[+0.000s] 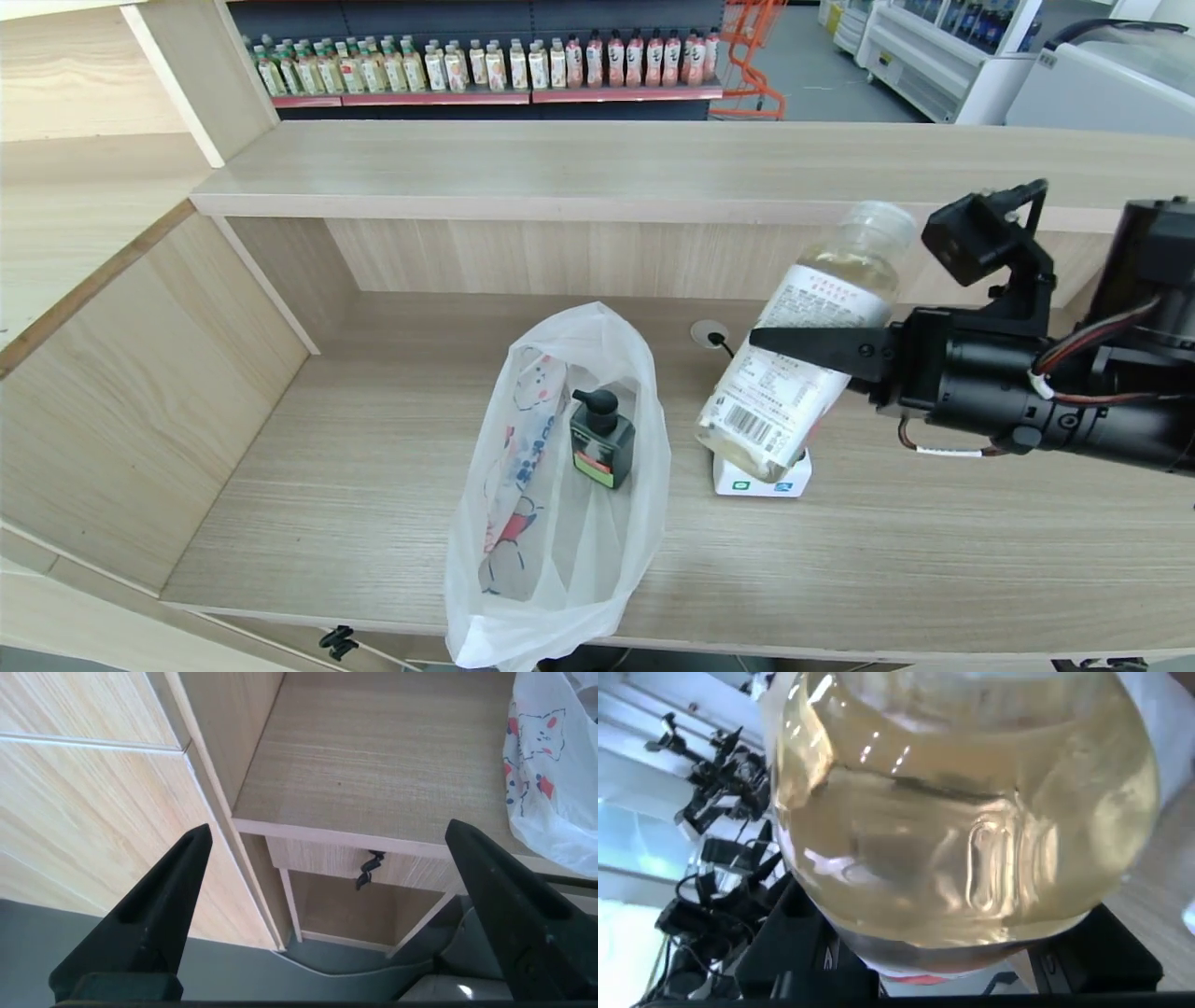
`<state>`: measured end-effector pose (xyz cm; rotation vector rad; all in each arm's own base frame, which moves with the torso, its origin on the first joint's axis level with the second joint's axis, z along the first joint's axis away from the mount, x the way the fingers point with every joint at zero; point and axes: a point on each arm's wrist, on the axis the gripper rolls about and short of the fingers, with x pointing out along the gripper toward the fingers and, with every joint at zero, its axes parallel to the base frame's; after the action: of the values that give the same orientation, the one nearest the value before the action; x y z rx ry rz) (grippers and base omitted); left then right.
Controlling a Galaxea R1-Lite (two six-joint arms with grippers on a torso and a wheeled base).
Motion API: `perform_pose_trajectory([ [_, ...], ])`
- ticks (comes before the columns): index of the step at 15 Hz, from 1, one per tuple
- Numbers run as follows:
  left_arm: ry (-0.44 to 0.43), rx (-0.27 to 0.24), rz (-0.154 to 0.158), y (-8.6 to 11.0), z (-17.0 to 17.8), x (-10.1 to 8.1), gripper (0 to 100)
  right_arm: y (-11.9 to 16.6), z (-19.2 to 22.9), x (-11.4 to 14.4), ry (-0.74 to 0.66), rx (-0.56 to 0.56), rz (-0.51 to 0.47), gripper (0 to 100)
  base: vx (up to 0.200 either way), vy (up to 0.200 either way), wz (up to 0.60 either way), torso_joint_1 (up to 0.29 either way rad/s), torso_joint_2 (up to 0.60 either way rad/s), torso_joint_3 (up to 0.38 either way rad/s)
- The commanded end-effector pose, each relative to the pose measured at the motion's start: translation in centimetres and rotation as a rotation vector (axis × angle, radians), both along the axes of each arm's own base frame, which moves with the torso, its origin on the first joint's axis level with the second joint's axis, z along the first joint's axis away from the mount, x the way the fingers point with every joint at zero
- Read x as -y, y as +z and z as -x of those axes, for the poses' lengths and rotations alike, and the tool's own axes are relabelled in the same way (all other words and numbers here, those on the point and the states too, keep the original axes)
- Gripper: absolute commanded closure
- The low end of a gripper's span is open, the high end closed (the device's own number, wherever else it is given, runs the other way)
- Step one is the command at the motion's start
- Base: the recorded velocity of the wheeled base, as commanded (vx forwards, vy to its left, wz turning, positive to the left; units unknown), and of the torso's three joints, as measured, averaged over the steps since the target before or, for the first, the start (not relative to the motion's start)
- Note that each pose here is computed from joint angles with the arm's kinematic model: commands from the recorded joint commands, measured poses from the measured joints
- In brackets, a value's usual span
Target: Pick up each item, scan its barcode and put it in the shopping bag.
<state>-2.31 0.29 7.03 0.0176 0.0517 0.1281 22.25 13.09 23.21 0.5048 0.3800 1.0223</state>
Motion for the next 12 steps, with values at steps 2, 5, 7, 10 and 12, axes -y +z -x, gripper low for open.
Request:
perform_pose_trajectory([
  [2, 0.000, 0.000, 0.000, 0.0, 0.0, 0.0, 0, -1.1, 0.1, -1.3, 0.005, -0.058, 0.023, 100, 0.000, 0.000, 0.00, 0.000, 0.00, 0.000],
  [5, 0.000, 0.000, 0.000, 0.0, 0.0, 0.0, 0, -1.5, 0.5, -1.8, 0.009, -0.067, 0.035, 100, 0.000, 0.000, 0.00, 0.000, 0.00, 0.000],
  [7, 0.000, 0.000, 0.000, 0.0, 0.0, 0.0, 0, -1.9, 1.1, -2.1, 0.030, -0.057, 0.048, 100, 0.000, 0.000, 0.00, 0.000, 0.00, 0.000],
  [10, 0.000, 0.000, 0.000, 0.0, 0.0, 0.0, 0, -3.9, 1.5, -2.3, 0.065, 0.019, 0.155, 100, 0.000, 0.000, 0.00, 0.000, 0.00, 0.000],
  [12, 0.000, 0.000, 0.000, 0.0, 0.0, 0.0, 0, -5.6, 1.5, -2.7, 0.092, 0.073, 0.204, 100, 0.000, 0.000, 0.00, 0.000, 0.00, 0.000],
])
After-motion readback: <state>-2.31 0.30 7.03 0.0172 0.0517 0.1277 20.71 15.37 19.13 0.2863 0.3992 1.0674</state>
